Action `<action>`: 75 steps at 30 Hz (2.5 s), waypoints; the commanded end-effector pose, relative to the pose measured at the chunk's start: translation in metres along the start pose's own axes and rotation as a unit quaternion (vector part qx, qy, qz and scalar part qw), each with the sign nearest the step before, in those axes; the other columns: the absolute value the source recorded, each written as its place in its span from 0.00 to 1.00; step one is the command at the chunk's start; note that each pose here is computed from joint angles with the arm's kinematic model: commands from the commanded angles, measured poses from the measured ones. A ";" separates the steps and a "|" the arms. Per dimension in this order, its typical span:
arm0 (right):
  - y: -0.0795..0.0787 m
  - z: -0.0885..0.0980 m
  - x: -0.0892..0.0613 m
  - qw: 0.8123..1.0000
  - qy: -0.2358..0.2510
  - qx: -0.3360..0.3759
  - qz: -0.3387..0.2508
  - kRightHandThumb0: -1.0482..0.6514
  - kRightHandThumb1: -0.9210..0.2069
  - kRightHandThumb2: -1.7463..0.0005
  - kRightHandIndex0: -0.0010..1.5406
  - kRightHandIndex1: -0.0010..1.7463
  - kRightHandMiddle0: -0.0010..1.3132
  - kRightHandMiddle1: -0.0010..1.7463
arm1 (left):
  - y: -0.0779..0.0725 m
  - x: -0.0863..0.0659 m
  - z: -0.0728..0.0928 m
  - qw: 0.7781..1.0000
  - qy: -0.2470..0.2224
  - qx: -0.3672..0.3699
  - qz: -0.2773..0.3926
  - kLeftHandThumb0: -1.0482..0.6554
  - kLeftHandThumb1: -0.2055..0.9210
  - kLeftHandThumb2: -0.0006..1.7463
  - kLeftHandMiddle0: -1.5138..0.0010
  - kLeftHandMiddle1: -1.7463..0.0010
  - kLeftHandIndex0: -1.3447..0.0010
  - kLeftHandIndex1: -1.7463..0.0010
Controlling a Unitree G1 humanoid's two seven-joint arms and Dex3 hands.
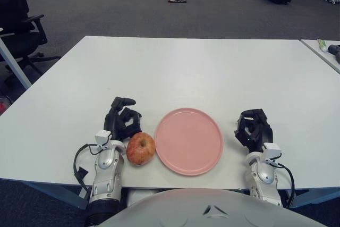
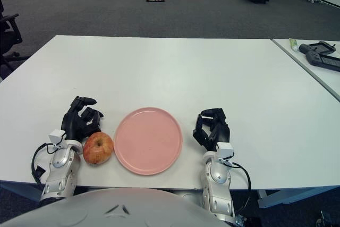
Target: Put the apple into the plate.
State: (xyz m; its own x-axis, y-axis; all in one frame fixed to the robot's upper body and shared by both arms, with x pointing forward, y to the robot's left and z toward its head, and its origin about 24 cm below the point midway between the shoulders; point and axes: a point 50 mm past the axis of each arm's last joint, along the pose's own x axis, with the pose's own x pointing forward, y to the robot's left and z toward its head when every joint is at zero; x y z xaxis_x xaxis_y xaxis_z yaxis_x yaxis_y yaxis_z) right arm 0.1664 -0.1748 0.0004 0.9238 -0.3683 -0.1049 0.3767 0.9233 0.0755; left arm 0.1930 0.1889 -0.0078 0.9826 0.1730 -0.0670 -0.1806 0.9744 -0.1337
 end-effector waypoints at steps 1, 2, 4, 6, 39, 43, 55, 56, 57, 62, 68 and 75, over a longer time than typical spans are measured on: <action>0.004 0.001 0.001 1.000 0.001 0.014 -0.001 0.38 0.26 0.47 0.39 1.00 0.29 1.00 | -0.001 0.002 -0.001 1.000 0.007 0.002 0.001 0.61 0.49 0.75 0.61 0.00 0.73 0.00; 0.004 0.001 0.001 1.000 0.001 0.014 -0.001 0.38 0.26 0.47 0.39 1.00 0.29 1.00 | -0.001 0.002 -0.001 1.000 0.007 0.002 0.001 0.61 0.49 0.75 0.61 0.00 0.73 0.00; 0.004 0.001 0.001 1.000 0.000 0.013 -0.002 0.38 0.26 0.47 0.39 1.00 0.29 1.00 | -0.001 0.002 -0.001 1.000 0.008 0.002 0.001 0.61 0.47 0.76 0.60 0.00 0.72 0.00; 0.004 0.001 0.001 1.000 0.000 0.013 -0.002 0.38 0.26 0.47 0.39 1.00 0.29 1.00 | -0.001 0.002 -0.001 1.000 0.008 0.002 0.001 0.61 0.47 0.76 0.60 0.00 0.72 0.00; 0.008 -0.001 0.000 1.000 0.000 0.011 -0.004 0.39 0.25 0.48 0.39 1.00 0.28 1.00 | 0.022 0.015 0.031 0.995 -0.093 0.043 -0.019 0.50 0.67 0.59 0.70 0.03 0.72 0.00; 0.008 -0.001 0.001 1.000 0.001 0.013 -0.002 0.39 0.25 0.48 0.38 1.00 0.28 1.00 | 0.027 0.012 0.033 0.991 -0.104 0.076 -0.023 0.43 0.86 0.42 0.78 0.10 0.80 0.00; 0.010 -0.001 0.002 1.000 -0.004 0.015 -0.004 0.39 0.24 0.48 0.39 1.00 0.28 1.00 | 0.056 0.017 0.040 0.970 -0.156 0.177 -0.055 0.15 1.00 0.45 0.99 0.44 1.00 0.26; 0.010 -0.002 0.002 1.000 -0.004 0.014 -0.004 0.39 0.24 0.48 0.40 1.00 0.28 1.00 | 0.056 0.016 0.040 0.968 -0.160 0.182 -0.058 0.15 1.00 0.44 0.99 0.46 1.00 0.28; 0.010 -0.002 0.002 1.000 -0.004 0.014 -0.005 0.39 0.24 0.48 0.40 1.00 0.28 1.00 | 0.056 0.013 0.041 0.966 -0.166 0.191 -0.060 0.15 1.00 0.43 1.00 0.50 1.00 0.31; 0.011 -0.002 0.002 1.000 -0.004 0.011 -0.002 0.39 0.24 0.48 0.40 1.00 0.28 1.00 | 0.055 0.000 0.051 0.938 -0.195 0.276 -0.079 0.14 1.00 0.39 1.00 0.67 1.00 0.49; 0.011 -0.002 0.002 1.000 -0.005 0.008 0.000 0.39 0.25 0.48 0.40 1.00 0.28 1.00 | 0.057 -0.004 0.056 0.913 -0.190 0.351 -0.091 0.03 1.00 0.33 1.00 0.82 1.00 0.68; 0.011 -0.003 0.002 1.000 -0.002 0.013 0.000 0.39 0.25 0.48 0.40 1.00 0.28 1.00 | 0.060 -0.009 0.060 0.890 -0.175 0.405 -0.118 0.00 1.00 0.25 1.00 0.96 1.00 0.89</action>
State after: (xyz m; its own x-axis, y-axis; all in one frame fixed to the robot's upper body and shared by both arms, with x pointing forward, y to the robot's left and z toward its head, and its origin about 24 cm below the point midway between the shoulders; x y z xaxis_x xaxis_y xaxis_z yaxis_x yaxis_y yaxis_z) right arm 0.1693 -0.1698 -0.0008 0.9252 -0.3679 -0.0926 0.3748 0.9242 0.0731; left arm 0.1776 0.2520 0.0363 0.9717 -0.1202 0.2036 -0.0322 0.7860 0.6174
